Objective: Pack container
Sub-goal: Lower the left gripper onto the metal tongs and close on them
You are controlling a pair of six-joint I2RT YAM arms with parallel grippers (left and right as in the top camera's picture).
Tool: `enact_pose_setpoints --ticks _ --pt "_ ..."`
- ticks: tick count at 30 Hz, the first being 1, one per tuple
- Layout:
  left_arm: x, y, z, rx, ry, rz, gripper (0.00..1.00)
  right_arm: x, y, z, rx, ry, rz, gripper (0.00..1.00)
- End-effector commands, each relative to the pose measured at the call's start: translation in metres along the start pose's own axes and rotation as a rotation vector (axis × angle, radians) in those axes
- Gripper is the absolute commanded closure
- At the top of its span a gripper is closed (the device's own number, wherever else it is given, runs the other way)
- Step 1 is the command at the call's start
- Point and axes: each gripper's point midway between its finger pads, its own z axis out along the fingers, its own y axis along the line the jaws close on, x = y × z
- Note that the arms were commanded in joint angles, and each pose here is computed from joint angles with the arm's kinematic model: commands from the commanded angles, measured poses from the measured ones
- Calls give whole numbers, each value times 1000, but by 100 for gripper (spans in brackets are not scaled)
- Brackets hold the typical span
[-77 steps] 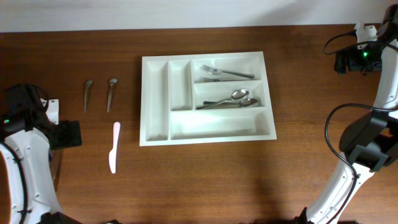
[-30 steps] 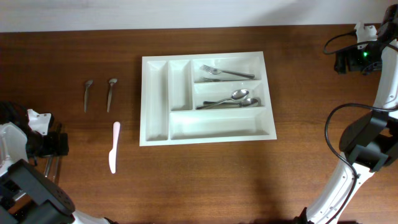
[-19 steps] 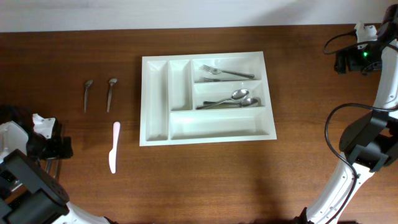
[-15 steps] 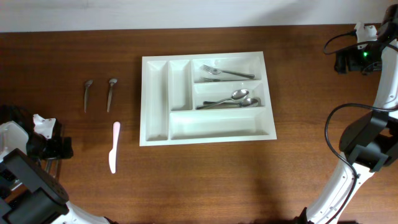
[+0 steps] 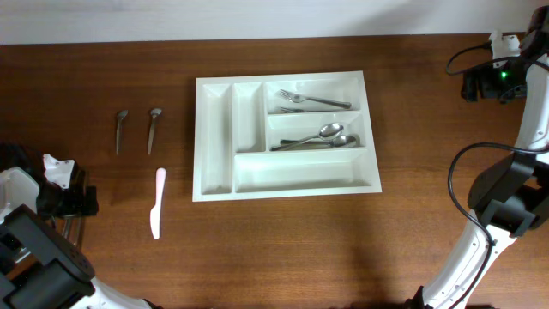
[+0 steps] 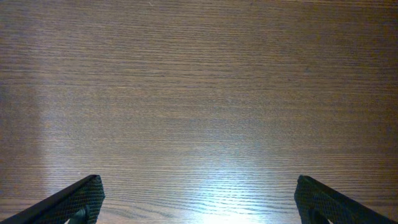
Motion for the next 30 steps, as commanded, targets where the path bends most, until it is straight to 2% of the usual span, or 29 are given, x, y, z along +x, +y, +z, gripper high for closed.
enact_pose_setpoints --ticks 1,30 --pt "4 -4 9 33 22 11 1 1 3 5 -18 6 -3 1" --pt "11 -5 35 49 81 13 1 1 3 5 -17 6 -3 1"
